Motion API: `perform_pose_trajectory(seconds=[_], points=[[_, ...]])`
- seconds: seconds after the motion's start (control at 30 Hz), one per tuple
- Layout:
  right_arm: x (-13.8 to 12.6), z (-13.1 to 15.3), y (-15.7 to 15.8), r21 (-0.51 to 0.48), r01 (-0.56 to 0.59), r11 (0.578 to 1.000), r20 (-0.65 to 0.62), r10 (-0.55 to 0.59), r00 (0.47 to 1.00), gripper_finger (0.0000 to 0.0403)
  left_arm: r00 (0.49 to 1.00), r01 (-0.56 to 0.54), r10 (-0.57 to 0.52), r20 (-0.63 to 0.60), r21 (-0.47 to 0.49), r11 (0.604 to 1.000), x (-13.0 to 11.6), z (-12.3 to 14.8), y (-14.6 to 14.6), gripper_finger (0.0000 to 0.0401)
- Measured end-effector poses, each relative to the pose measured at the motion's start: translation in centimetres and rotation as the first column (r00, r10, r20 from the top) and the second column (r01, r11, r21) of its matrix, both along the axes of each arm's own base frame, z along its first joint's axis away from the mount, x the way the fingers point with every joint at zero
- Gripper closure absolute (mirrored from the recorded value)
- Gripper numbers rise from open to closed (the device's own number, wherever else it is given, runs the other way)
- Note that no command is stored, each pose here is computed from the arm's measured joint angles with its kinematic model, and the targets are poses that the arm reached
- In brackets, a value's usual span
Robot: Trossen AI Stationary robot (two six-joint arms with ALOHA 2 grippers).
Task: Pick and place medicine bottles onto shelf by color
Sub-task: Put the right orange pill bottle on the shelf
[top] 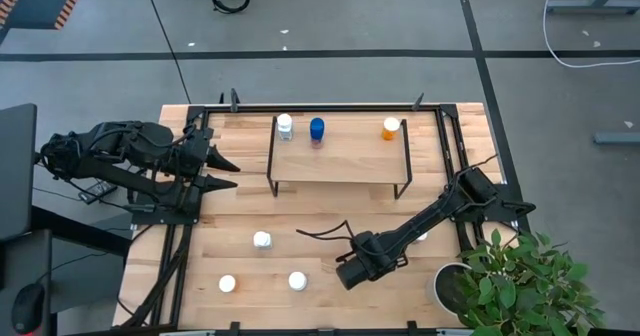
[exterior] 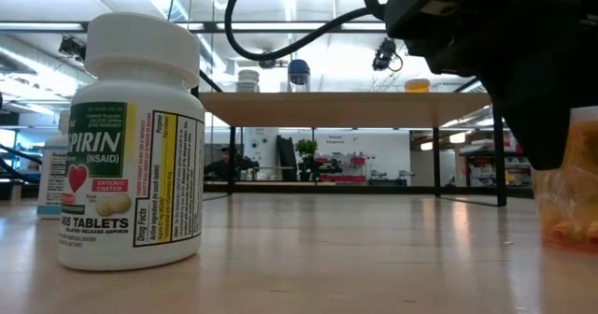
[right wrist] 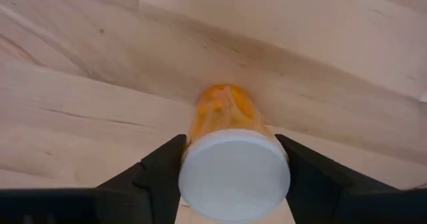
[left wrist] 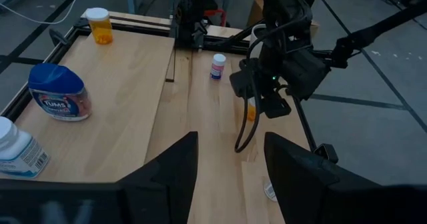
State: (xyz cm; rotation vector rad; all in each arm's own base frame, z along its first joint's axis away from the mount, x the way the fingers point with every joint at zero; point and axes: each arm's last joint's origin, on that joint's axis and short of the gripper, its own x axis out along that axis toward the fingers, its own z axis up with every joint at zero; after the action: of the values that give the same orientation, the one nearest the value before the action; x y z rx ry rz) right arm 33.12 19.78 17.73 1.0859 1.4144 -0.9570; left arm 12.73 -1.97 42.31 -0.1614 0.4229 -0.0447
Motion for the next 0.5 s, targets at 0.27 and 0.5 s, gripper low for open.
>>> perform_pose_trajectory(seconds=[0.27, 0.5], points=[[0.3, 0.3, -0.2, 0.040, -0.008, 0.999, -0.012, 0.008, 1.000, 0.0177, 1.000, 0.000, 0.000, 0.000, 0.001, 1.000, 0.0, 0.0, 0.0, 0.0224], [3.0, 3.7, -1.9, 0.104, -0.049, 0.993, 0.091, 0.039, 0.995, 0.0176, 1.000, 0.000, 0.000, 0.000, 0.001, 1.000, 0.0, 0.0, 0.0, 0.0226]])
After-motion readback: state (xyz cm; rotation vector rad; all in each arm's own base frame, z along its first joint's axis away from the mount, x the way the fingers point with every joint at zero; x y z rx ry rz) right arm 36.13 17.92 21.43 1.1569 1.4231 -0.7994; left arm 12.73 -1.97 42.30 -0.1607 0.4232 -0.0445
